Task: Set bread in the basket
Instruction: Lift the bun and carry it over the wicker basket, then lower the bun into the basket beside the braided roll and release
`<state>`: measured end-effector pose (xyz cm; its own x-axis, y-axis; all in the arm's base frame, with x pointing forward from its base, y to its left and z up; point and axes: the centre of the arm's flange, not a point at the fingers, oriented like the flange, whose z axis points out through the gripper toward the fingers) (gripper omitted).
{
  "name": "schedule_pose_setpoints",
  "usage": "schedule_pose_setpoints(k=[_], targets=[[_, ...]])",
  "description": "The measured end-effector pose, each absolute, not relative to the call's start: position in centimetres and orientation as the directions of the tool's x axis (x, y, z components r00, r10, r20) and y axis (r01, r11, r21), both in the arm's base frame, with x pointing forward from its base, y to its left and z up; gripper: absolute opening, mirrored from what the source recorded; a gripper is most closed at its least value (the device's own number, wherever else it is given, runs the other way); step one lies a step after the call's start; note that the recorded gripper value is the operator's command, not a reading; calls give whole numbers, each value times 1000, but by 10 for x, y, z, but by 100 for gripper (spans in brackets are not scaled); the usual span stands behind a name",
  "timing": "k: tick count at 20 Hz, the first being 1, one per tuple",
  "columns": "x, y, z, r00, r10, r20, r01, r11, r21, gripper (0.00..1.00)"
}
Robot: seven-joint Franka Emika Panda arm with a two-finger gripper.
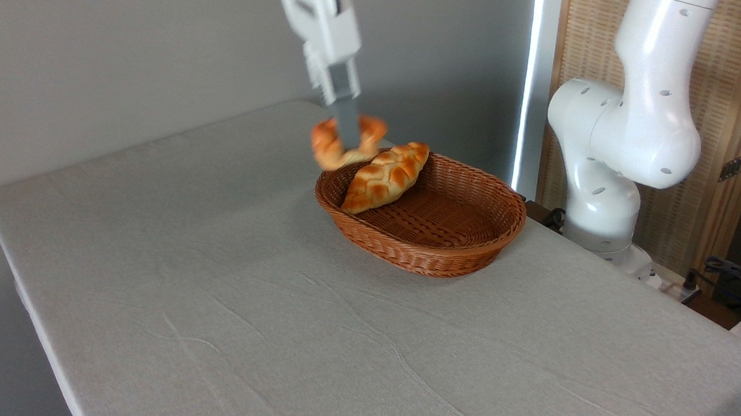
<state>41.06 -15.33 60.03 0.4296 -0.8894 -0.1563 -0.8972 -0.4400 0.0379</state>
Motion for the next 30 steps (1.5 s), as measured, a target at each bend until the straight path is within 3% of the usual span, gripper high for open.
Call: schedule_pose_setpoints(k=[2,5,8,11,24,27,30], targets=[[376,-163,593,378,-898,-225,-908,-407,98,66],[361,-158,549,349,-889,-295,-896,-409,174,85],[364,-149,511,347,-883,-316,-882,-422,208,91],[364,-146,490,339,-878,-337,-879,-424,219,100],[373,-156,463,313,-868,-386,-870,-425,250,100],[386,-162,478,326,-873,-364,-877,-423,228,100],[414,-152,538,405,-875,-264,-882,-450,139,100]])
